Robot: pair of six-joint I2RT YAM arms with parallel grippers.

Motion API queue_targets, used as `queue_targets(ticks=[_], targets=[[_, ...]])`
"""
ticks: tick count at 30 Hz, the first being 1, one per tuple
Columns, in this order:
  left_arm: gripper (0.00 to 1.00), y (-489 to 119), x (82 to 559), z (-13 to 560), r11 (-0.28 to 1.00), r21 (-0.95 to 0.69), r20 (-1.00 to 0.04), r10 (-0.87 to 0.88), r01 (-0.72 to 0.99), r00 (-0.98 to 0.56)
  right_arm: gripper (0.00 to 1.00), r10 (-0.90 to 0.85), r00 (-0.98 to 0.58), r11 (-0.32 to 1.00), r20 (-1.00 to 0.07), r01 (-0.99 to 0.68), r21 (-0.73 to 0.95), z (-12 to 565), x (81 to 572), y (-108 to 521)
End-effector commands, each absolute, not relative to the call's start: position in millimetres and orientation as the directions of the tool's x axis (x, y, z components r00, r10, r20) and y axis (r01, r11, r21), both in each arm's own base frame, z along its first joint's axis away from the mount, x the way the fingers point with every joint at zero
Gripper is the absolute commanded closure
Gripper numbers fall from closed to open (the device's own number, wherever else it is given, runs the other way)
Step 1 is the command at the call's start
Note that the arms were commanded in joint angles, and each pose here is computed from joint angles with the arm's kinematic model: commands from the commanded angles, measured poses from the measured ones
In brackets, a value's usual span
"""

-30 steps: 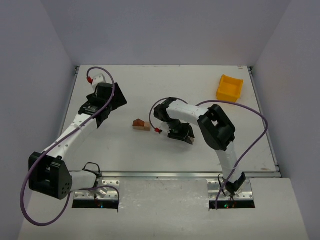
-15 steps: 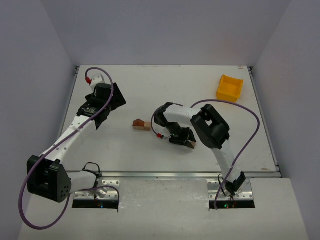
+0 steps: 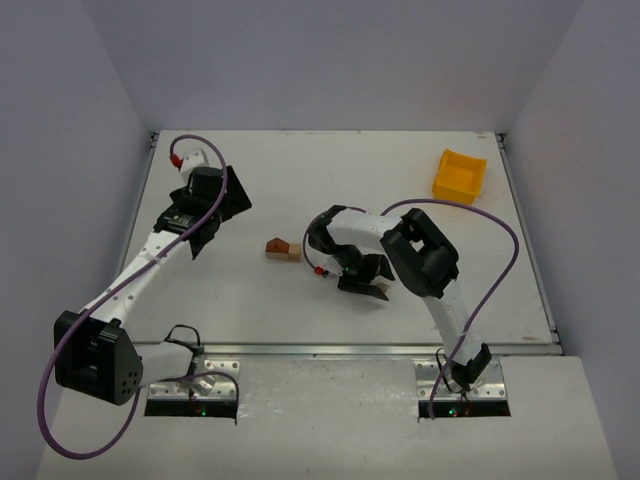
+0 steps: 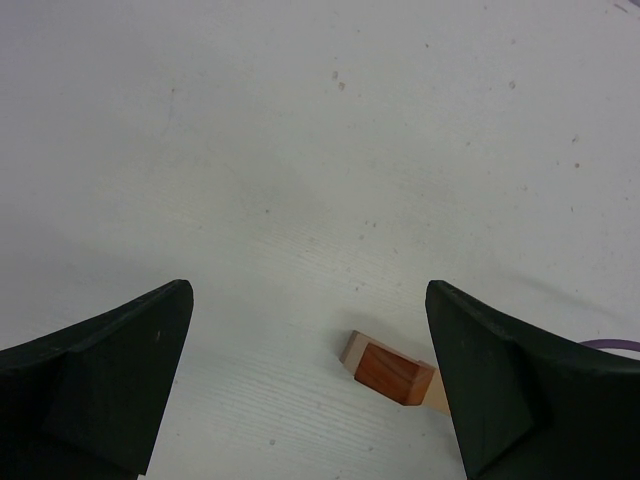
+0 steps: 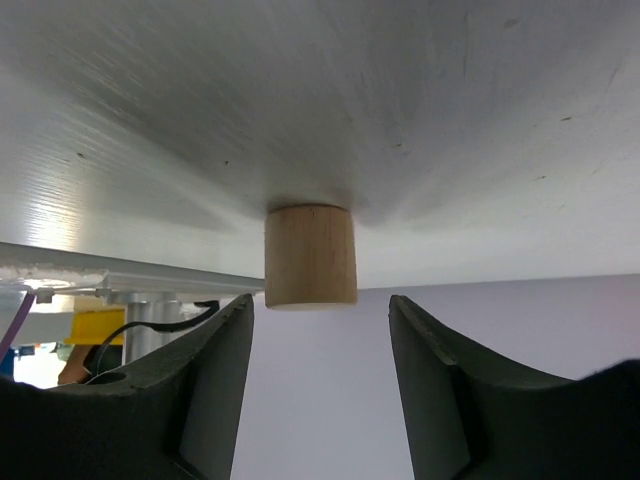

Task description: Build the wood block tower

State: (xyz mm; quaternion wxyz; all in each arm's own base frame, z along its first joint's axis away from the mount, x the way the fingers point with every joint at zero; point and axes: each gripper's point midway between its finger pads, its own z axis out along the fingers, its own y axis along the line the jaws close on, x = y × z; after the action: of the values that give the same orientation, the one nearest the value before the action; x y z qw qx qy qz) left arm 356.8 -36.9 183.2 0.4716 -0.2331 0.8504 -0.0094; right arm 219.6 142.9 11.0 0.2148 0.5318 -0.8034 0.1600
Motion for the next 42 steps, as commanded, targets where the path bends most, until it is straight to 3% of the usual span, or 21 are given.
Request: queue_targets(ticks=[1, 7, 11, 13, 16, 19, 21, 26, 28, 30, 36, 42], targets=[[0.0, -34.1, 357.9, 197.9, 0.888, -0.254, -0.82, -0.408, -0.383, -0.402, 0.42, -0.786, -0.365, 0.38, 0.499, -0.922, -0.076, 18.4, 229.2, 143.9], [0.0, -34.5, 358.5, 198.6, 0.888, -0.257, -0.82, -0.409, -0.381, -0.4, 0.37, -0.842, -0.379, 0.36, 0.385, -0.925, -0.123, 38.8, 239.1, 150.4], [0.0, -34.8, 358.5, 198.3, 0.888, -0.258, -0.82, -0.409, -0.38, -0.4, 0.36, -0.91, -0.37, 0.347, 0.188, -0.927, -0.144, 57.5, 242.8, 164.3], [0.0, -35.0, 358.4, 198.7, 0.889, -0.259, -0.82, -0.41, -0.379, -0.4, 0.35, -0.932, -0.362, 0.355, 0.01, -0.918, -0.176, 74.4, 246.2, 177.3], [0.0, -35.7, 358.7, 198.9, 0.889, -0.261, -0.819, -0.41, -0.376, -0.401, 0.33, -0.921, -0.356, 0.384, -0.161, -0.9, -0.207, 88.9, 246.9, 187.6], [0.0, -36.9, 358.8, 199.2, 0.889, -0.268, -0.818, -0.414, -0.372, -0.399, 0.33, -0.852, -0.368, 0.462, -0.371, -0.863, -0.205, 99.3, 242.9, 201.3], [0.0, -36.8, 358.8, 198.2, 0.889, -0.266, -0.817, -0.413, -0.372, -0.402, 0.32, -0.798, -0.435, 0.543, -0.418, -0.818, -0.187, 91.8, 239.5, 200.1], [0.0, -39.6, 361.5, 199.9, 0.89, -0.28, -0.818, -0.418, -0.36, -0.395, 0.34, -0.588, -0.687, 0.8, -0.428, -0.572, -0.182, 75.0, 231.8, 173.8], [0.0, -38.8, 361.5, 200.5, 0.889, -0.28, -0.819, -0.418, -0.363, -0.392, 0.35, -0.528, -0.742, 0.847, -0.413, -0.498, -0.187, 64.8, 224.7, 162.9], [0.0, -38.2, 361.1, 200.8, 0.888, -0.28, -0.819, -0.42, -0.365, -0.391, 0.35, -0.503, -0.759, 0.862, -0.413, -0.473, -0.182, 55.3, 220.7, 159.2], [0.0, -38.7, 358.0, 204.7, 0.887, -0.292, -0.821, -0.425, -0.359, -0.381, 0.48, -0.461, -0.797, 0.886, -0.391, -0.434, -0.161, 29.7, 215.2, 158.7], [0.0, -38.8, 357.1, 206.4, 0.886, -0.296, -0.823, -0.426, -0.356, -0.377, 0.49, -0.451, -0.791, 0.888, -0.414, -0.443, -0.121, 23.9, 217.9, 169.7]])
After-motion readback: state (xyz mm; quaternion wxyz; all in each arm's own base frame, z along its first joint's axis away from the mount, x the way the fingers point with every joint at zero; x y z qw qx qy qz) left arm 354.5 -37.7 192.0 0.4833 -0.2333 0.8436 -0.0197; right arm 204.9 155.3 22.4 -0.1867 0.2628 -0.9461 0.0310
